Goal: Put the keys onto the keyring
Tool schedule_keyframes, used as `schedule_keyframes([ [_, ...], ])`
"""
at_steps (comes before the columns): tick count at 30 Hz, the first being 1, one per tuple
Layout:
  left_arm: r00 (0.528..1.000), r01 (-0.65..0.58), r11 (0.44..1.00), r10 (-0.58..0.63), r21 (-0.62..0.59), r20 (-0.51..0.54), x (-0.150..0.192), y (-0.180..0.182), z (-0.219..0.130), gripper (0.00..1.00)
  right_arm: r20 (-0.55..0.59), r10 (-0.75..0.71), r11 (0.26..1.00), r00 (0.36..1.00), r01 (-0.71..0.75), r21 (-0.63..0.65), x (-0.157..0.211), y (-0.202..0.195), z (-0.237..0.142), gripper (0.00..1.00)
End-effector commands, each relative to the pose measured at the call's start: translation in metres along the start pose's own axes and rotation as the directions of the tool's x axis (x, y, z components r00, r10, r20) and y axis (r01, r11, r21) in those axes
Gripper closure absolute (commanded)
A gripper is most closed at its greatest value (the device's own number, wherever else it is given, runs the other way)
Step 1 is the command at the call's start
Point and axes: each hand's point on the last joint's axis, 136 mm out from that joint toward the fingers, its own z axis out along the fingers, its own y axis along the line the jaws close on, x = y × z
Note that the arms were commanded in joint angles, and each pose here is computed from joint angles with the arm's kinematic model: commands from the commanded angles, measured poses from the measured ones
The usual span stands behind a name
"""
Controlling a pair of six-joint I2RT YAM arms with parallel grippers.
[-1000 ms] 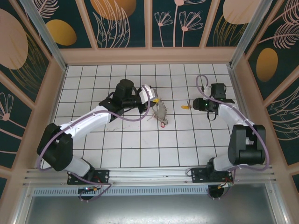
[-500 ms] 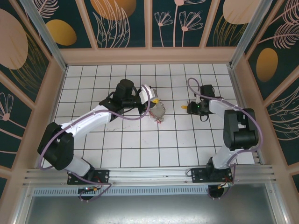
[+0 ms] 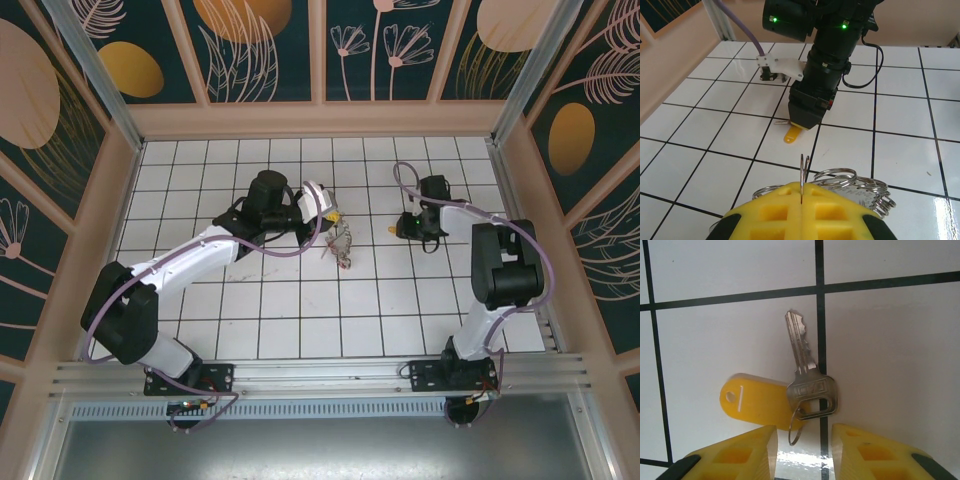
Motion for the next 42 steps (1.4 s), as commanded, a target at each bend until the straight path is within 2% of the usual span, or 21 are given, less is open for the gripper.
schedule_keyframes([
  [1, 1.0, 0.003, 1.0, -0.003, -0.004, 0.022, -0.007, 0.002, -0.006, 1.0, -0.008, -0.018, 0.999, 1.0, 0.018, 0.034, -0.001, 0.001, 0.001, 0.67],
  [11, 1.0, 0.003, 1.0, -0.003, -0.009, 0.024, -0.009, 0.003, -0.007, 1.0, -0.012, -0.042, 0.994, 0.999, 0.044, 0.104, -0.001, -0.008, 0.002, 0.87],
  [14, 1.0, 0.002, 1.0, -0.002, -0.013, 0.023, -0.01, 0.003, -0.008, 1.0, 0.003, -0.049, 0.993, 0.999, 0.049, 0.103, -0.003, -0.007, -0.004, 0.98],
  [20, 1.0, 0.004, 1.0, -0.004, -0.022, 0.023, -0.01, 0.005, -0.008, 1.0, 0.188, -0.186, 0.982, 0.964, 0.177, 0.064, -0.02, 0.007, -0.038, 1.0],
  [22, 1.0, -0.001, 1.0, 0.001, -0.026, 0.018, -0.008, 0.006, -0.007, 1.0, 0.256, -0.272, 0.962, 0.928, 0.263, 0.07, -0.025, 0.014, -0.053, 1.0],
  [25, 1.0, -0.018, 0.999, 0.019, -0.04, 0.008, -0.005, 0.009, -0.006, 1.0, 0.363, -0.408, 0.905, 0.838, 0.424, 0.036, -0.025, 0.037, -0.08, 1.0],
  [28, 0.999, -0.046, 0.997, 0.046, -0.066, -0.003, -0.007, 0.014, -0.007, 1.0, 0.487, -0.523, 0.807, 0.7, 0.59, 0.018, -0.018, 0.068, -0.113, 1.0],
  [30, 0.998, -0.066, 0.995, 0.065, -0.073, -0.013, -0.007, 0.015, -0.008, 1.0, 0.53, -0.602, 0.711, 0.597, 0.703, 0.017, -0.007, 0.086, -0.13, 1.0],
  [35, 0.995, -0.099, 0.993, 0.099, -0.07, -0.015, -0.007, 0.013, -0.01, 1.0, 0.474, -0.711, 0.602, 0.52, 0.798, 0.026, 0.003, 0.092, -0.148, 1.0],
  [36, 0.995, -0.103, 0.992, 0.102, -0.067, -0.012, -0.008, 0.013, -0.01, 1.0, 0.489, -0.734, 0.535, 0.472, 0.845, -0.012, 0.011, 0.102, -0.155, 1.0],
  [37, 0.995, -0.105, 0.993, 0.104, -0.062, -0.01, -0.008, 0.012, -0.01, 1.0, 0.504, -0.741, 0.5, 0.444, 0.866, -0.029, 0.014, 0.109, -0.161, 1.0],
  [42, 0.994, -0.112, 0.993, 0.113, -0.045, 0.002, -0.009, 0.008, -0.007, 1.0, 0.594, -0.711, 0.381, 0.376, 0.916, -0.124, 0.023, 0.141, -0.185, 1.0],
])
